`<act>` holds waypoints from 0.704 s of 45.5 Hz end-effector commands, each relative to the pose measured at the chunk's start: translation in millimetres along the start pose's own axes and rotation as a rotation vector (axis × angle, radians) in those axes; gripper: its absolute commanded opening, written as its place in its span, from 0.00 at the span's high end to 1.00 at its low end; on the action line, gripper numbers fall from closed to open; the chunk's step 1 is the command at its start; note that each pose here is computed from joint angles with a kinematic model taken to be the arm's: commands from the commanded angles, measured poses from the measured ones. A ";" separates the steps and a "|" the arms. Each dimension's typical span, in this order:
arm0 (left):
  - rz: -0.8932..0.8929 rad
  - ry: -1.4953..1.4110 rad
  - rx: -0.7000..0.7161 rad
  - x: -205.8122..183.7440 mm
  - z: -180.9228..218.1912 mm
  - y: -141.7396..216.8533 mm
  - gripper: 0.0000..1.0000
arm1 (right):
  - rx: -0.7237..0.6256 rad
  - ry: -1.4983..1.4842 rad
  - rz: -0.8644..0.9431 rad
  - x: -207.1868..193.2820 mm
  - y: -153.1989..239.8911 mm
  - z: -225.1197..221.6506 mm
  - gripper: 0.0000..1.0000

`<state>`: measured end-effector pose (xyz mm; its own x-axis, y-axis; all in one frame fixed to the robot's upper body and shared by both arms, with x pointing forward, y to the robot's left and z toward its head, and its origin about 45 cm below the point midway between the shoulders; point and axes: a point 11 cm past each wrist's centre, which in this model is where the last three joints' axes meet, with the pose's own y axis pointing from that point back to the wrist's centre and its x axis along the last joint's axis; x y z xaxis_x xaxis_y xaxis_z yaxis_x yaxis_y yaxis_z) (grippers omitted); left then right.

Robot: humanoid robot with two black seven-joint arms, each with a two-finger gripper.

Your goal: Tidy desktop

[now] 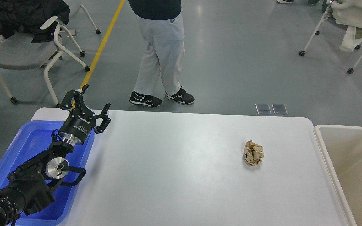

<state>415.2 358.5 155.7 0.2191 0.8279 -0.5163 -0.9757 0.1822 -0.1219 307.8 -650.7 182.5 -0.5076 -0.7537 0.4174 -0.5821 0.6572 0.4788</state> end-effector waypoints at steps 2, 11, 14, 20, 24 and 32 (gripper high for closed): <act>0.001 0.000 0.001 0.2 -0.3 0.4 0.00 | 0.136 -0.233 -0.091 -6.1 10.5 -75.5 0.00; 0.000 0.000 0.002 0.2 -0.6 0.5 0.00 | 0.248 -0.415 -0.292 -45.2 36.1 -131.6 0.00; 0.001 0.000 0.001 0.2 -0.3 0.4 0.00 | 0.282 -0.473 -0.356 -58.0 45.5 -148.9 0.00; 0.000 0.000 0.000 0.2 -0.4 0.5 0.00 | 0.326 -0.503 -0.505 -86.8 63.6 -167.9 0.00; 0.001 0.000 0.001 0.2 -0.3 0.4 0.00 | 0.353 -0.517 -0.635 -106.9 75.7 -176.1 0.00; 0.001 0.000 -0.001 0.2 -0.1 0.4 0.00 | 0.348 -0.590 -0.823 -151.5 92.8 -177.9 0.00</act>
<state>414.9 358.6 155.2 0.2187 0.8281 -0.5162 -0.9758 0.1822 -0.1210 422.8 -533.9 290.3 -0.2653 -0.9310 -0.2506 -0.9458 0.2007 0.2554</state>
